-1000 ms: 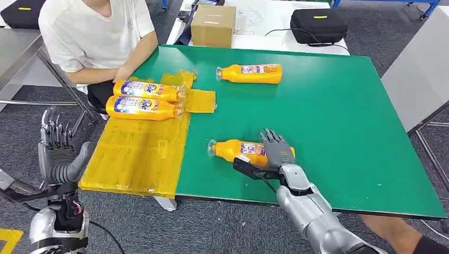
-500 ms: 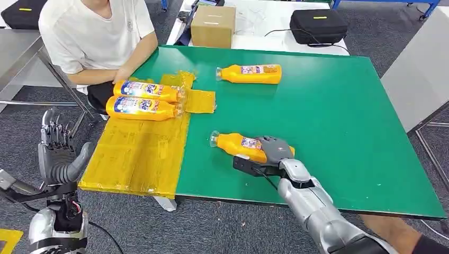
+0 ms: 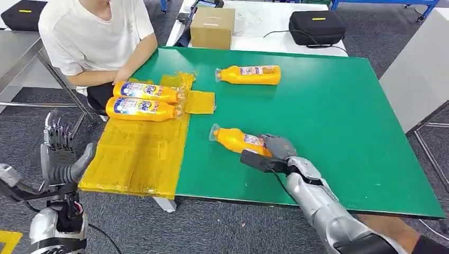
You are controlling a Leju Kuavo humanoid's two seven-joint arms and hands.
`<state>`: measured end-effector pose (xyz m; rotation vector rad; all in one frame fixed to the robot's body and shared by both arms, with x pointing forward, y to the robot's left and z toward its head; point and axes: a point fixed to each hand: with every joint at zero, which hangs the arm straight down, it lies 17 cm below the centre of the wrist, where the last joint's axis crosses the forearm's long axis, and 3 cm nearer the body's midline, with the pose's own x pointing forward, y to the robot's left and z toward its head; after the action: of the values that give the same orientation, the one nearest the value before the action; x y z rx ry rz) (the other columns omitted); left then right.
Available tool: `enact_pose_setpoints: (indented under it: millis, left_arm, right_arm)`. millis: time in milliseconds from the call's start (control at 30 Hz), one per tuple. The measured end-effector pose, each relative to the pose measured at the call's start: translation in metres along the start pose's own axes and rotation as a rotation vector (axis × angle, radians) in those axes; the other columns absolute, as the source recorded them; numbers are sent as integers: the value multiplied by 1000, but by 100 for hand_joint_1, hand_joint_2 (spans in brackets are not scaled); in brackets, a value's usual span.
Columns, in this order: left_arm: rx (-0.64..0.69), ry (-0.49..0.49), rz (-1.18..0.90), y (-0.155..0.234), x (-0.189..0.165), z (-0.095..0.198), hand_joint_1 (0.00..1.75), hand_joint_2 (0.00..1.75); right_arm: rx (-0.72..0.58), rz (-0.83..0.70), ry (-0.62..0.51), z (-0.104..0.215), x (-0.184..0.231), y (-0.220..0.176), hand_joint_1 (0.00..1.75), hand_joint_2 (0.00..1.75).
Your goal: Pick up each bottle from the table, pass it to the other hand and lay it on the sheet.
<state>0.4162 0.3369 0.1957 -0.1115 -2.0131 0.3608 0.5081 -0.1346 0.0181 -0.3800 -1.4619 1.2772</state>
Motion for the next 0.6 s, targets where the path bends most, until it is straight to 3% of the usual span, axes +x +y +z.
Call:
enact_pose_setpoints:
  millis: [267, 300, 400, 600]
  left_arm:
    - [-57, 98, -51, -25, -32, 23, 0, 175]
    - [-67, 113, -52, -28, -36, 26, 0, 175]
    - [-118, 171, -41, -47, -52, 41, 0, 175]
    - [-203, 301, 69, -100, -84, 82, 0, 175]
  right_arm:
    - [-132, -180, -115, 17, 41, 2, 175, 175]
    - [-150, -204, -129, 20, 45, 1, 161, 175]
    - [-231, -296, -212, 31, 71, -6, 175, 175]
    - [-364, -368, -331, 50, 121, -31, 175, 175]
